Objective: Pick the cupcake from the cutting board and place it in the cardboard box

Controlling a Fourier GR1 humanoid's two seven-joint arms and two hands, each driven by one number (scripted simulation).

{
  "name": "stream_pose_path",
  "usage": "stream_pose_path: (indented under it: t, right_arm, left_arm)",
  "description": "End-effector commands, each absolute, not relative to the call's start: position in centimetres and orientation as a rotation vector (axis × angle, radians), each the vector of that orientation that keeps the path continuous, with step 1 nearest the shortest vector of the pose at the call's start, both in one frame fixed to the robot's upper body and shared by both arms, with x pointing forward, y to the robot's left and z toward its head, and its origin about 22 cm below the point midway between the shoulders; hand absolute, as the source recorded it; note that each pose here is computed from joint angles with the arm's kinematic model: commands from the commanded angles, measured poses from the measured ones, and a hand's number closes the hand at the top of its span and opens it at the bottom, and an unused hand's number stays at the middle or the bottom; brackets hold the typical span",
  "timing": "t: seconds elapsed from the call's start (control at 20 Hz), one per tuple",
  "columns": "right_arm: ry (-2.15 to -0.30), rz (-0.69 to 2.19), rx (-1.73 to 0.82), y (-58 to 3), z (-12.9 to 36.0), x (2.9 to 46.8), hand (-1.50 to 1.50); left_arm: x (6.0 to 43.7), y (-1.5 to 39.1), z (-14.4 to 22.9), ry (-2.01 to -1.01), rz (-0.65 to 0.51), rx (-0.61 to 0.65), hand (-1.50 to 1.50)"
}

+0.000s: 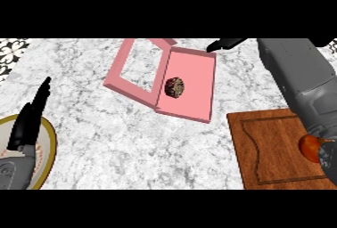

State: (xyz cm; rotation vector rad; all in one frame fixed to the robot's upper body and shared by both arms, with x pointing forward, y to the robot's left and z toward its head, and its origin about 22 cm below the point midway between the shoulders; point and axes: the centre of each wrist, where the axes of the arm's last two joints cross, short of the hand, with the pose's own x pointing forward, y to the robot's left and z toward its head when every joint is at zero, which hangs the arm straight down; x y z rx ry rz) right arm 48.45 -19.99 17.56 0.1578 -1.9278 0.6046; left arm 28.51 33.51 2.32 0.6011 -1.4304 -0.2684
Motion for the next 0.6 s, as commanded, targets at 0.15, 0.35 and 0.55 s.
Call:
stream_pose_path:
  t: [0.15,0.35,0.55]
  right_arm:
    - [-1.915,0.557,0.078,-29.1,18.6,47.5,-1.5]
    - [-1.924,0.596,0.06,-32.2,19.5,46.8,-1.5]
    - [-1.886,0.677,0.027,-35.4,18.8,45.7,-1.5]
  left_arm:
    - [29.2,33.0,3.2,-1.452,-0.262,0.585,0.0]
    - [29.4,32.3,3.1,-1.461,-0.265,0.595,0.0]
    - [29.2,32.9,3.4,-1.462,-0.281,0.583,0.0]
